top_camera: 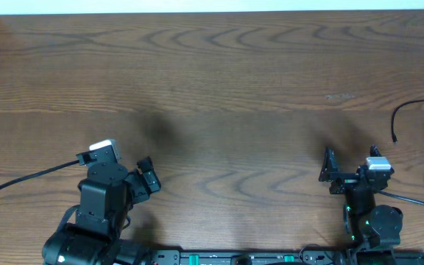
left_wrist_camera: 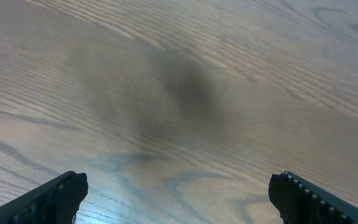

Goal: Untangle cables

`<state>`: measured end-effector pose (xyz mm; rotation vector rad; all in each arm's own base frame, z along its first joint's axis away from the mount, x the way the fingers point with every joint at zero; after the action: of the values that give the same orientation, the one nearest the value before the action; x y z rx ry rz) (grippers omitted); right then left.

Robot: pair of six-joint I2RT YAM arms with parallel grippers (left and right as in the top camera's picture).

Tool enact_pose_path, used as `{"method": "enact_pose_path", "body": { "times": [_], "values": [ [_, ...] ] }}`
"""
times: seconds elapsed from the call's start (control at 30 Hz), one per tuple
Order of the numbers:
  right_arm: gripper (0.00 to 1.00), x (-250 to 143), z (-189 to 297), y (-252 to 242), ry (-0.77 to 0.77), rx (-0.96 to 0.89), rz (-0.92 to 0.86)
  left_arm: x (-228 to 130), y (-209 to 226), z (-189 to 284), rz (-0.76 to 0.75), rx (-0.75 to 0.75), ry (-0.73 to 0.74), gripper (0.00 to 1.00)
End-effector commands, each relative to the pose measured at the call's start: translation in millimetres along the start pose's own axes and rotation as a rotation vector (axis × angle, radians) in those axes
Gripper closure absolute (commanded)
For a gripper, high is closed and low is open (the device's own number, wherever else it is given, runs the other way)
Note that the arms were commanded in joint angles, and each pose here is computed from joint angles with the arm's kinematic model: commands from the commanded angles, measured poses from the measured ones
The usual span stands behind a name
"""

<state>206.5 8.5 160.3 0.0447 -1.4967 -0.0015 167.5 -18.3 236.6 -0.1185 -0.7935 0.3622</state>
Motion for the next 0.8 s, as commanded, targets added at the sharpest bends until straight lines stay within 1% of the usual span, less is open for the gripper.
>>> {"method": "enact_pose_path", "body": {
  "times": [0.0,0.27,0.77],
  "values": [
    [0.01,-0.1,0.3,0.2,-0.002,0.005,0.074,0.3,1.3,-0.1,-0.016,0.009,-0.007,0.02],
    [0.01,-1.3,0.4,4.9,0.003,0.039,0.087,0.2,1.4,-0.2,-0.016,0.009,-0.007,0.02],
    [0.01,-1.1,0.4,5.2,0.002,0.041,0.086,0.2,1.4,-0.2,-0.016,0.009,-0.007,0.02]
  ]
}}
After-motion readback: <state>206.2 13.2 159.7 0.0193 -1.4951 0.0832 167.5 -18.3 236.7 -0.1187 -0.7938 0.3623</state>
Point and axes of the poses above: each gripper's point midway between its finger pads, its own z axis back along the fingers, its own y axis along the line the jaws close on, x = y × z, the point moved 4 cm from there along z, back along the fingers, and after that the axes turned 3 degrees about z, right-handed, at the moved point
